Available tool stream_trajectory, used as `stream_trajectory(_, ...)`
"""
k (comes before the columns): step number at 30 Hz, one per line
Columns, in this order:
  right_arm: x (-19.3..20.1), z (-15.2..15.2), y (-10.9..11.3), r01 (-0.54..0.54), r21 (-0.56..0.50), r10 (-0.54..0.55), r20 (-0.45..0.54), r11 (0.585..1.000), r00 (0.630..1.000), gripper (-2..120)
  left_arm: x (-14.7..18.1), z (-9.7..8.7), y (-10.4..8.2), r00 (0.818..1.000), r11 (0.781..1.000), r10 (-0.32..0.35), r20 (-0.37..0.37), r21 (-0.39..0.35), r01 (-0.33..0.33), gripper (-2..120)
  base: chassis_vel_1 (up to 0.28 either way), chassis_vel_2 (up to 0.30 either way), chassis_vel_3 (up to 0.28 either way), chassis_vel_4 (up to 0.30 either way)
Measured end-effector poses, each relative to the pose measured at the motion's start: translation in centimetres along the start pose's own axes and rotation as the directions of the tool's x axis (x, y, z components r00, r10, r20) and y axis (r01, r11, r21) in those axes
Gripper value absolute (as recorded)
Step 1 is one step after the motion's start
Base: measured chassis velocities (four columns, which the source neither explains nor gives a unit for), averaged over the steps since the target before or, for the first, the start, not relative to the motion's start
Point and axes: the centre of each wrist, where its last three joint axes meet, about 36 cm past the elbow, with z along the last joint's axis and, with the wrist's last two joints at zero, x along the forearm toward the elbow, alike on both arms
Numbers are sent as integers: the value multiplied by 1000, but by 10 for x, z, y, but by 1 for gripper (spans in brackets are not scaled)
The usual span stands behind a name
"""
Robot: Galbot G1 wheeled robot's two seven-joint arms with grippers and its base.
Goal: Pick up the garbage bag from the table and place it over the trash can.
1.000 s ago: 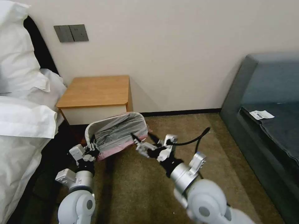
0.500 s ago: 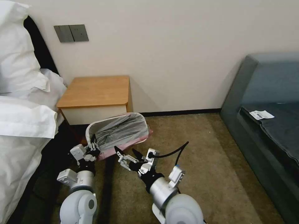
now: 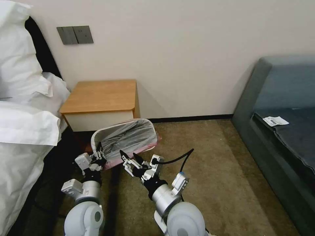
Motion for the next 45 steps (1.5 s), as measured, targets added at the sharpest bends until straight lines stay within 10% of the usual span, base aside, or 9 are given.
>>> stream_trajectory(3, 5, 8, -9, 19, 169, -24, 26, 985, 999, 51, 0, -1, 0, 1000, 1000, 0, 1, 0, 0, 7, 0, 0, 0, 0)
stream_trajectory(4, 9, 9, -30, 23, 388, -47, 53, 921, 997, 59, 1, -1, 0, 1000, 1000, 0, 3, -1, 0, 7, 0, 0, 0, 0)
stream_trajectory(6, 11, 7, -40, 30, 474, -64, 56, 880, 996, 62, 1, -2, 0, 1000, 1000, 1, 3, -1, -1, 7, 0, 0, 0, 0)
stream_trajectory(8, 15, -7, -66, 59, 690, -120, 40, 721, 992, 73, 2, -2, 0, 1000, 1000, 2, 4, -2, -2, 7, 0, 0, 0, 0)
stream_trajectory(10, 16, -12, -73, 65, 741, -135, 35, 669, 990, 76, 2, -2, 0, 1000, 1000, 2, 3, -3, -2, 7, 0, 0, 0, 0)
stream_trajectory(11, 18, -26, -87, 94, 824, -172, 4, 558, 985, 83, 2, -2, 0, 1000, 1000, 3, 2, -7, -3, 7, 0, 0, 0, 0)
stream_trajectory(20, 5, -93, -118, 214, 968, -260, -174, 134, 950, 100, 3, -4, 0, 1000, 1000, 9, 5, -13, -9, 7, 0, 0, 0, 0)
stream_trajectory(35, -28, -81, -128, 252, 966, -289, -226, 56, 930, 99, 5, 0, -3, 1000, 1000, 8, -4, -21, -8, 7, 0, 0, 0, 0)
stream_trajectory(45, -32, -77, -138, 250, 966, -279, -223, 63, 934, 60, 4, 2, -4, 1000, 1000, 11, -8, -22, -12, 7, 0, 0, 0, 0)
